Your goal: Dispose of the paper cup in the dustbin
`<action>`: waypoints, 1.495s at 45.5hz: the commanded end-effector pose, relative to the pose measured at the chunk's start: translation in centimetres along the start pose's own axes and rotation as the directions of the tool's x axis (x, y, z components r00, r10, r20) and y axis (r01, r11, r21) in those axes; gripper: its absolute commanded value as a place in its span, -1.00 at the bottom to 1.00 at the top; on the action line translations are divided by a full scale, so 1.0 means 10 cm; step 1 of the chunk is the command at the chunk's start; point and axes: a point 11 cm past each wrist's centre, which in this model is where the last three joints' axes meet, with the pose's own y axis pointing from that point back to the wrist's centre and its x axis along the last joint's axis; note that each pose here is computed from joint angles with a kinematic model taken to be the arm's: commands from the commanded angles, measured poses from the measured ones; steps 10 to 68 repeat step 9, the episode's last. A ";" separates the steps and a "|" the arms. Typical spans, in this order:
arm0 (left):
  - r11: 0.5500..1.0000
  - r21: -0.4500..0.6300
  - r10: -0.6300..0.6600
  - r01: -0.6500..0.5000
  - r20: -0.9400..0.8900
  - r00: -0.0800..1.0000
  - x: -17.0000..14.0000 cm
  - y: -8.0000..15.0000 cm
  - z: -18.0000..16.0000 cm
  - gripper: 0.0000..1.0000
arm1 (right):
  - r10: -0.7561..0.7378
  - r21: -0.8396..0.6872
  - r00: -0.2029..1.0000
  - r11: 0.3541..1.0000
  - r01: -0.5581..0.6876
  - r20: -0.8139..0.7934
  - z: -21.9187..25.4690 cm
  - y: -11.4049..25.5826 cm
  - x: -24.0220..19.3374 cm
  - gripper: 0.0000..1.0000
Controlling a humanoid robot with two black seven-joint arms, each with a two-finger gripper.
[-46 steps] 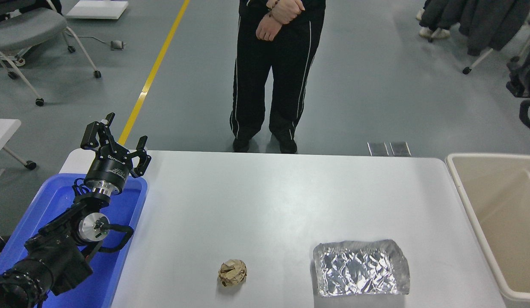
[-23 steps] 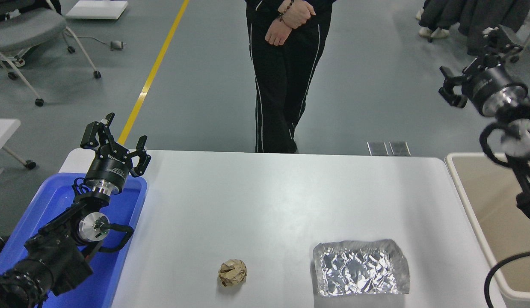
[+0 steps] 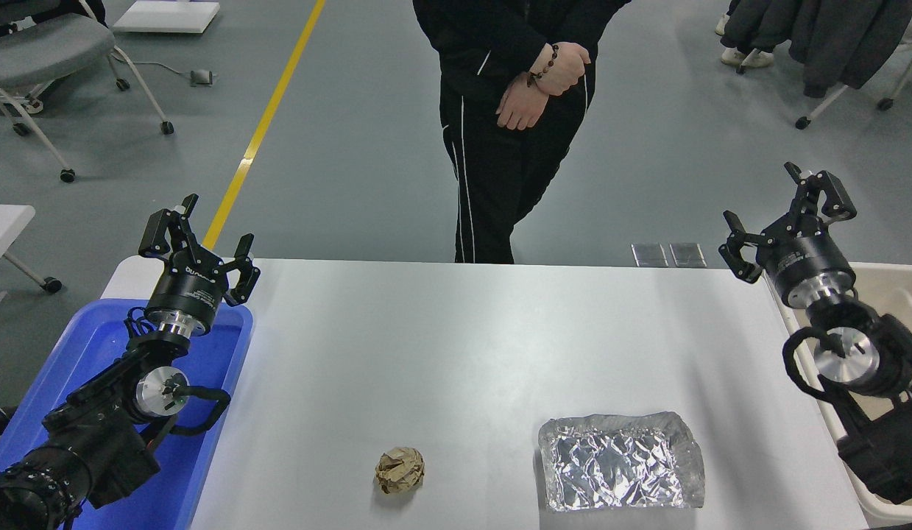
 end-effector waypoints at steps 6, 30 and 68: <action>1.000 0.000 0.000 0.000 0.000 1.000 0.00 0.00 0.00 1.00 | 0.013 -0.023 1.000 1.000 -0.013 -0.013 0.22 0.08 0.07 0.98; 1.000 0.000 0.001 -0.001 0.001 1.000 0.00 0.00 0.00 1.00 | 0.013 -0.023 1.000 1.000 -0.013 -0.011 0.23 0.08 0.06 0.99; 1.000 0.000 0.001 -0.001 0.001 1.000 0.00 0.00 0.00 1.00 | 0.013 -0.023 1.000 1.000 -0.013 -0.011 0.23 0.08 0.06 0.99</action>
